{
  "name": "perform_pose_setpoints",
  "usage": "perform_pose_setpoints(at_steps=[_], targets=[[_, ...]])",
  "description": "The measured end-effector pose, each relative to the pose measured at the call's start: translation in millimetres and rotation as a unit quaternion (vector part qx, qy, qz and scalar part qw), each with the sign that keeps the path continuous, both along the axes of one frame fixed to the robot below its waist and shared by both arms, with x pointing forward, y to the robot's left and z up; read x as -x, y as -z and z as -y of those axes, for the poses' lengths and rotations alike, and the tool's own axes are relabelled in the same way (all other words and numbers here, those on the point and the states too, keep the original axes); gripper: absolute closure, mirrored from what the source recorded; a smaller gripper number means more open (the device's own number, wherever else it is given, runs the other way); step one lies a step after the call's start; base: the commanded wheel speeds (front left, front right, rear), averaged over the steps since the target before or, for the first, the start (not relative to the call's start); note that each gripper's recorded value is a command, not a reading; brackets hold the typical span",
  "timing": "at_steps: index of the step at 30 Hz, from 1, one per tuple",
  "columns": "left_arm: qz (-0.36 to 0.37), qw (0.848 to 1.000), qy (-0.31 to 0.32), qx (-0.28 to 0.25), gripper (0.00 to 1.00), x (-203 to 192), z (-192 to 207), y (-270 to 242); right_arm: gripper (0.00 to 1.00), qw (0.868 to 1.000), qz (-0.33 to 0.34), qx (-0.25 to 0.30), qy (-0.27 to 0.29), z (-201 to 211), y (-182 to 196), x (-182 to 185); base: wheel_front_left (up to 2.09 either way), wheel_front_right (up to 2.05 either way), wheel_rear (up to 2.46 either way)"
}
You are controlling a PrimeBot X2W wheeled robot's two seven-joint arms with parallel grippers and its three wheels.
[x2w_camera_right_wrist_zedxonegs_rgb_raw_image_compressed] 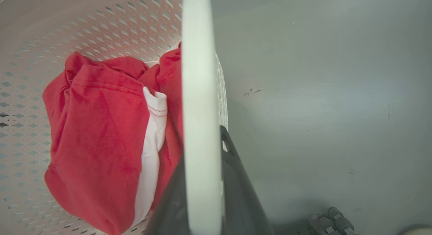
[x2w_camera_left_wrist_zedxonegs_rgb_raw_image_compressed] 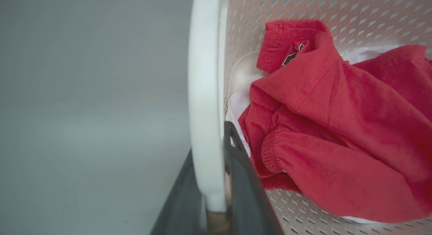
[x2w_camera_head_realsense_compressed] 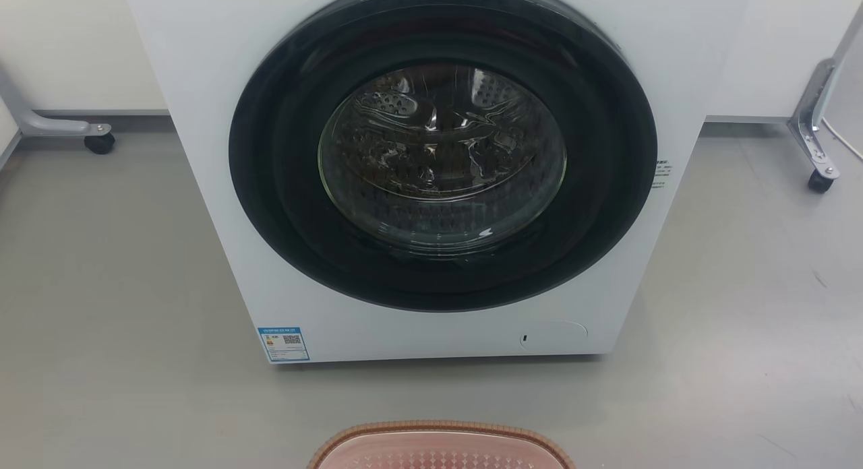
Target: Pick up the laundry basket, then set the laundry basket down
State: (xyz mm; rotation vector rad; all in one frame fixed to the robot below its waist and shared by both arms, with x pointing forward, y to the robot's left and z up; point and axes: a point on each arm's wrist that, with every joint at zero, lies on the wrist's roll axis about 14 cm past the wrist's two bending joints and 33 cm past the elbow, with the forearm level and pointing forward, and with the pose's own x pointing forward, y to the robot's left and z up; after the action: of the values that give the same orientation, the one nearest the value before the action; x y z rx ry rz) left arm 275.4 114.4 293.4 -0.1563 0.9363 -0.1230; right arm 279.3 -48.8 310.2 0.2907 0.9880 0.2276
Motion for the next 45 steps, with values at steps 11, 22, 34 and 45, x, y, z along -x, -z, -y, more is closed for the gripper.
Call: perform_pose_setpoints(at_steps=[11, 22, 34, 45], targets=[[-0.001, 1.0, 0.003, -0.003, 1.0, 1, 1, 0, 1.0, 1.0, -0.006, -0.002, 0.003, 0, 1, 3, 0.0, 0.0, 0.0], [-0.008, 1.0, 0.004, -0.004, 1.0, 8, 1, 4, 1.0, 1.0, -0.007, -0.001, 0.001, 0, 3, 7, 0.0, 0.0, 0.0], [-0.015, 1.0, 0.011, -0.007, 1.0, 10, 2, 7, 1.0, 1.0, -0.013, -0.001, 0.002, 0, 6, 10, 0.0, 0.0, 0.0], [-0.028, 1.0, -0.006, 0.0, 1.0, 6, 1, 13, 1.0, 1.0, -0.018, -0.002, 0.008, 1, 8, -1, 0.0, 0.0, 0.0]])
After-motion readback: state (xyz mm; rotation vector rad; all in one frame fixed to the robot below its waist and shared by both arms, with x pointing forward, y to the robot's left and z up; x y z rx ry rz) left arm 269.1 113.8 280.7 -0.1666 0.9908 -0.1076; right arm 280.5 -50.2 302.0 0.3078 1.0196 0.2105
